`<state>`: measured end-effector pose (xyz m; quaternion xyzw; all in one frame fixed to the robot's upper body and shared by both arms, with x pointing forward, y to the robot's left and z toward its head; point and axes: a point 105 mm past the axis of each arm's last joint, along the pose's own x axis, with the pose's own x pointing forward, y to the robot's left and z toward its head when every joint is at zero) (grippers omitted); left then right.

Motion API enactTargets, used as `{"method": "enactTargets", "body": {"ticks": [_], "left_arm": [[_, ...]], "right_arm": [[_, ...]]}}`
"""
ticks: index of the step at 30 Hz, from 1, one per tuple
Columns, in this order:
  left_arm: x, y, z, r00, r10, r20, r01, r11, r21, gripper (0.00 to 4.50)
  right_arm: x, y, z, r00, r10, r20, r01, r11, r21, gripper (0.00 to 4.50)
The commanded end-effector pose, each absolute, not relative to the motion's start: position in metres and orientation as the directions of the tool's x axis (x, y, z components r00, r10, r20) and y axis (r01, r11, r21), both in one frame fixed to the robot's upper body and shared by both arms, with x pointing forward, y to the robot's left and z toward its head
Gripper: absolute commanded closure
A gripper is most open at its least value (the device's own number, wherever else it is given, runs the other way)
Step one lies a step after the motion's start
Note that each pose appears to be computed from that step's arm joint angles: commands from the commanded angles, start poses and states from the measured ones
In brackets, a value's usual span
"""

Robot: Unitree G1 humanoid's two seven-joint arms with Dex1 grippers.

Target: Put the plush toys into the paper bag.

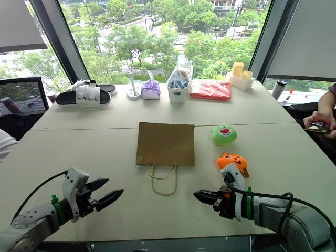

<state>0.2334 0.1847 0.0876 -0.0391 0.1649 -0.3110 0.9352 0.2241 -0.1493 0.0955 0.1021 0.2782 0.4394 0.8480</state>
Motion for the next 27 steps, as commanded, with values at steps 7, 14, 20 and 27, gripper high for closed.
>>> {"method": "enactTargets", "body": {"ticks": [7, 14, 20, 27], "left_arm": [[0.239, 0.186, 0.101, 0.769, -0.598, -0.225, 0.579, 0.801, -0.150, 0.04], [0.245, 0.191, 0.101, 0.779, -0.586, -0.224, 0.576, 0.809, -0.113, 0.04], [0.264, 0.194, 0.114, 0.737, -0.638, -0.224, 0.666, 0.742, 0.075, 0.04], [0.277, 0.166, 0.115, 0.531, -0.778, -0.335, 0.844, 0.455, 0.282, 0.04]], "right_arm": [[0.225, -0.146, 0.099, 0.471, 0.801, -0.370, -0.710, 0.593, 0.379, 4.50], [0.226, -0.146, 0.098, 0.476, 0.799, -0.367, -0.708, 0.596, 0.379, 4.50], [0.235, -0.155, 0.102, 0.503, 0.780, -0.373, -0.696, 0.621, 0.360, 4.50], [0.237, -0.155, 0.106, 0.499, 0.779, -0.381, -0.702, 0.621, 0.349, 4.50]]}}
